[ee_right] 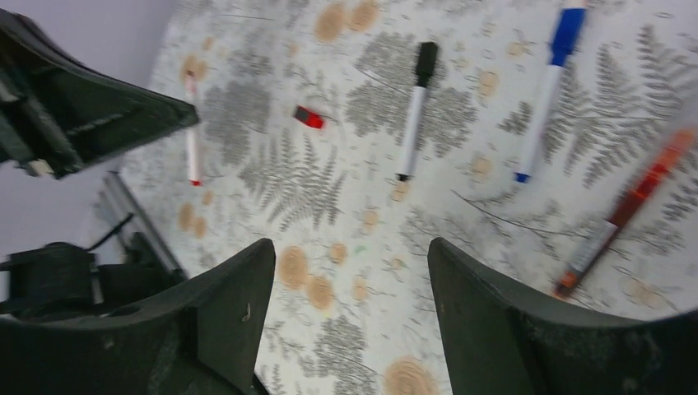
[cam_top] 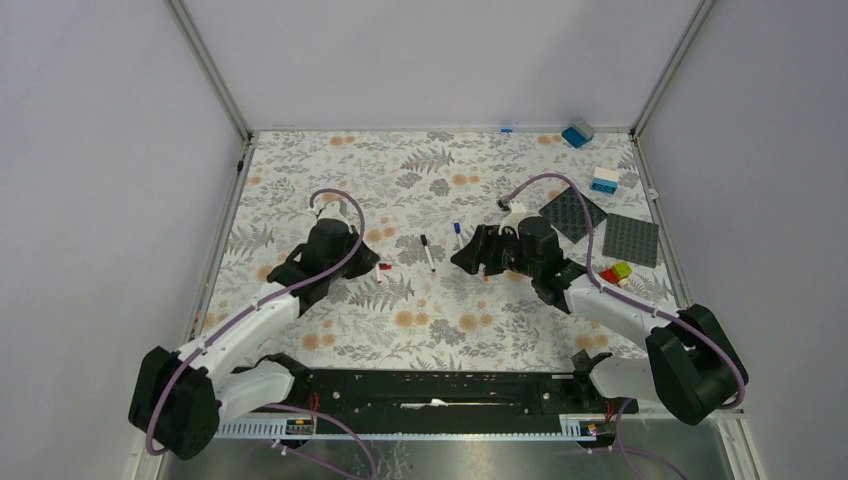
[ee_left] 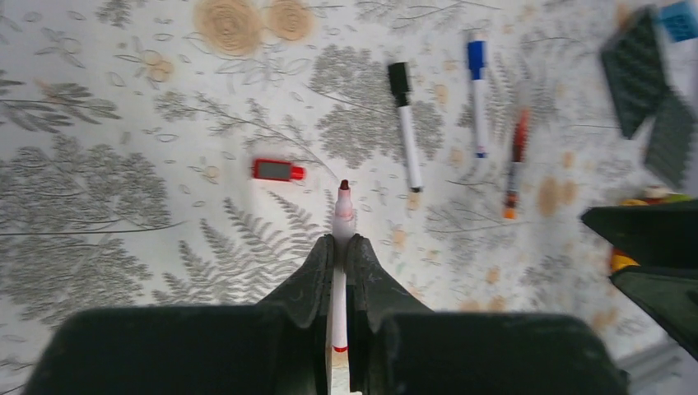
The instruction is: Insert the pens into the pen caps
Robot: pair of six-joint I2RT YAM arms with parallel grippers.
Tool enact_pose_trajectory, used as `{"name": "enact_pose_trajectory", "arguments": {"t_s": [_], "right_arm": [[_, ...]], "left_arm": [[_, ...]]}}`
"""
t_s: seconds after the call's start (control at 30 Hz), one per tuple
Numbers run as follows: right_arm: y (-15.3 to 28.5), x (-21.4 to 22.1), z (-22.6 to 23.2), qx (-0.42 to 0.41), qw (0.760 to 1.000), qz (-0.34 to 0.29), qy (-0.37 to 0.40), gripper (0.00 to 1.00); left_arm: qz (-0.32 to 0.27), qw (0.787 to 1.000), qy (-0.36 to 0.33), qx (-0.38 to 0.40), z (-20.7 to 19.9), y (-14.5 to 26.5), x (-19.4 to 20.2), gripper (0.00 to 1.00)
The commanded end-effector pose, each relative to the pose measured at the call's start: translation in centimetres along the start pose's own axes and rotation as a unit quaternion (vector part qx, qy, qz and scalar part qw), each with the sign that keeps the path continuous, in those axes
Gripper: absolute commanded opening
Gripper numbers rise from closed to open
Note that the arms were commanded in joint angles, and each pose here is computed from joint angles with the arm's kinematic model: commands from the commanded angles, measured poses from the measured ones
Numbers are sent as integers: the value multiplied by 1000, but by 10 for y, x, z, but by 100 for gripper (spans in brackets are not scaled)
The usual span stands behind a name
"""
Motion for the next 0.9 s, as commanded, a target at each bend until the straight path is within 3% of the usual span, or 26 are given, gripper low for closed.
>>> {"name": "enact_pose_trajectory", "arguments": {"t_s": [0.0,0.2,0.47,0.87], "right_arm": [[8,-19,56,-138,989,-34,-34,74],[7,-20,94,-203,978,-43,-30,74],[-5,-19,119,-238,970,-38,-43,70],[-23,-10,136,-252,967,-14,-48,61]], "left_arm": [[-37,989,64,125,-35,16,-10,0],[-59,964,125,229,-56,38,-11,0],[-74,932,172,312,-67,54,-9,0],[-88,909,195,357,-67,59,-4,0]]}}
Point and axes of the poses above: each gripper's point midway between its finger pads, its own y axis back along the fingers, its own z axis along the line the jaws close on, x = y × z, the point moved 4 cm from there along y, back along the fingers
